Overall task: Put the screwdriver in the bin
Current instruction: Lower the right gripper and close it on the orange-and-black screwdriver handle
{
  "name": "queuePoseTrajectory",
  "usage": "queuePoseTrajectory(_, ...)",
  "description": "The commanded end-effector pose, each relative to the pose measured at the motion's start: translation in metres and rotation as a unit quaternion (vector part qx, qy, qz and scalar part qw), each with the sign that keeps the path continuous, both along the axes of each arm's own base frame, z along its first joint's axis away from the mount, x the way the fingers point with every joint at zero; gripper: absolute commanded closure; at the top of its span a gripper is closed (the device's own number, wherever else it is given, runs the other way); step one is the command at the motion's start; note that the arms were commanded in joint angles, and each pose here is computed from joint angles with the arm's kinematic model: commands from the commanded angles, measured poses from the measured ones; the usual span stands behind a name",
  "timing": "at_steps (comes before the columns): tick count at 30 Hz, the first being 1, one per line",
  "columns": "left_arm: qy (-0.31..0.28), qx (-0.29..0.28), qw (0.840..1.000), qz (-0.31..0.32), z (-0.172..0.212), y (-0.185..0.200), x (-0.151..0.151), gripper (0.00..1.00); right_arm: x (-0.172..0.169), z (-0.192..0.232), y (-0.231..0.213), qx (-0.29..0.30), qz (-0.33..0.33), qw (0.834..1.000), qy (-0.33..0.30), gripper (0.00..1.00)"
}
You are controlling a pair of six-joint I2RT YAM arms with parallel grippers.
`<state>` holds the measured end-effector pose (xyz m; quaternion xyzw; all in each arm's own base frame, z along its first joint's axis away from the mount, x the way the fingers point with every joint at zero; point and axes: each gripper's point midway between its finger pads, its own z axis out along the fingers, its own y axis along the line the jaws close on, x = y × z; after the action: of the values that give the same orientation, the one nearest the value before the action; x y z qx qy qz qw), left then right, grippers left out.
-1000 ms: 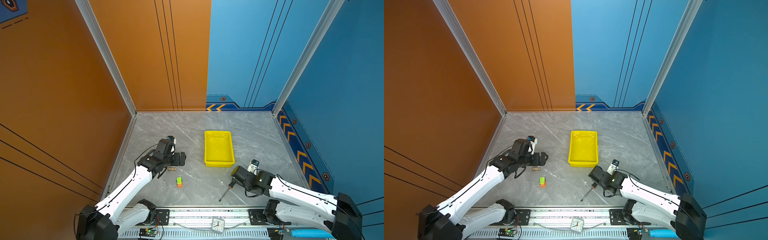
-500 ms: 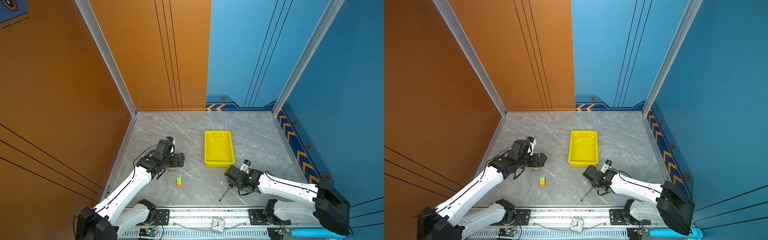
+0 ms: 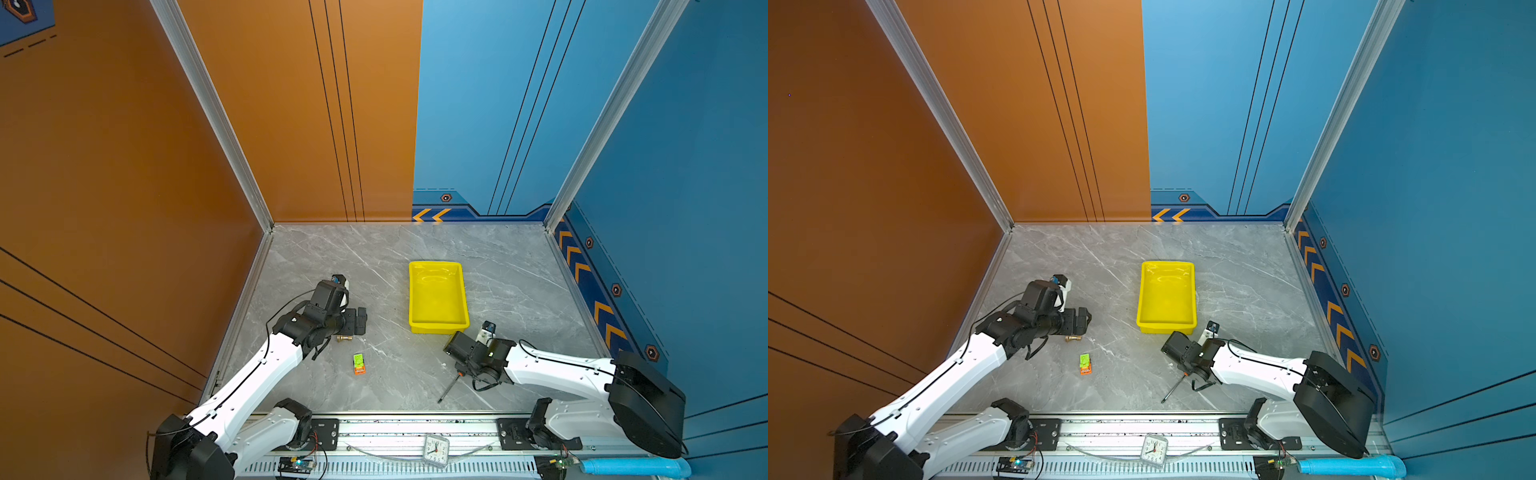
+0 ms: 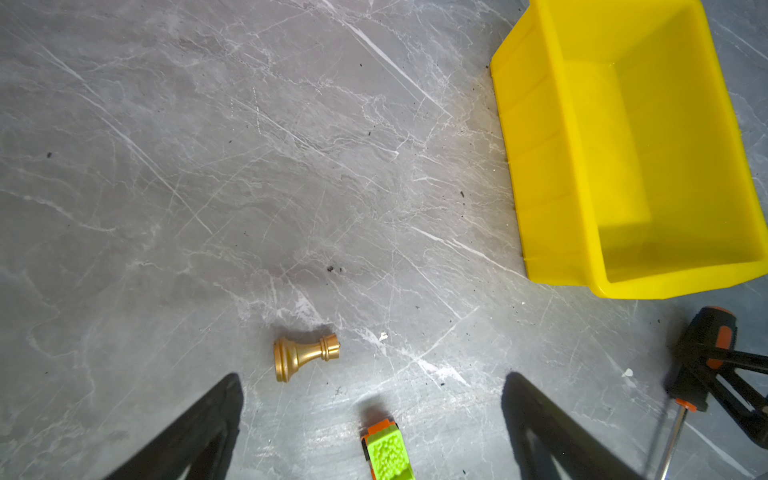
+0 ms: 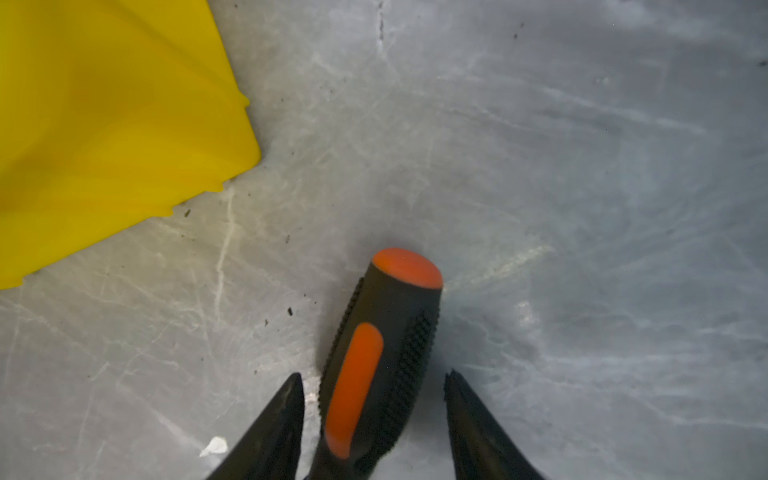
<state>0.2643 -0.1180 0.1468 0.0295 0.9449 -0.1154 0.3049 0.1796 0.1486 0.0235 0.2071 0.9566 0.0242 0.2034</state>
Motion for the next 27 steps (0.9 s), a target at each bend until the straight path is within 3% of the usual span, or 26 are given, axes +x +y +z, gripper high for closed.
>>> queuePoseTrajectory(1, 0.0, 0.018, 1.0, 0.009, 0.0, 0.009, 0.0, 0.02, -0.004, -0.007, -0.011, -0.019, 0.0, 1.0, 0.007, 0.53)
queuePoseTrajectory(7, -0.001, 0.019, 1.0, 0.013, -0.001, 0.012, 0.005, 0.02, -0.001, -0.006, -0.013, -0.019, 0.002, 1.0, 0.01, 0.71)
queuePoseTrajectory(14, -0.009, 0.015, 1.0, 0.019, 0.001, 0.015, 0.01, 0.02, 0.003, -0.003, -0.016, -0.016, 0.004, 1.0, 0.012, 0.84)
queuePoseTrajectory(22, -0.019, -0.032, 0.999, -0.014, 0.008, -0.002, 0.012, 0.02, 0.012, 0.046, -0.021, 0.008, 0.039, 0.998, -0.042, 0.99)
queuePoseTrajectory(27, -0.024, -0.037, 0.999, -0.019, 0.012, -0.005, 0.013, 0.02, 0.006, 0.081, -0.041, 0.005, 0.038, 0.996, -0.081, 1.0)
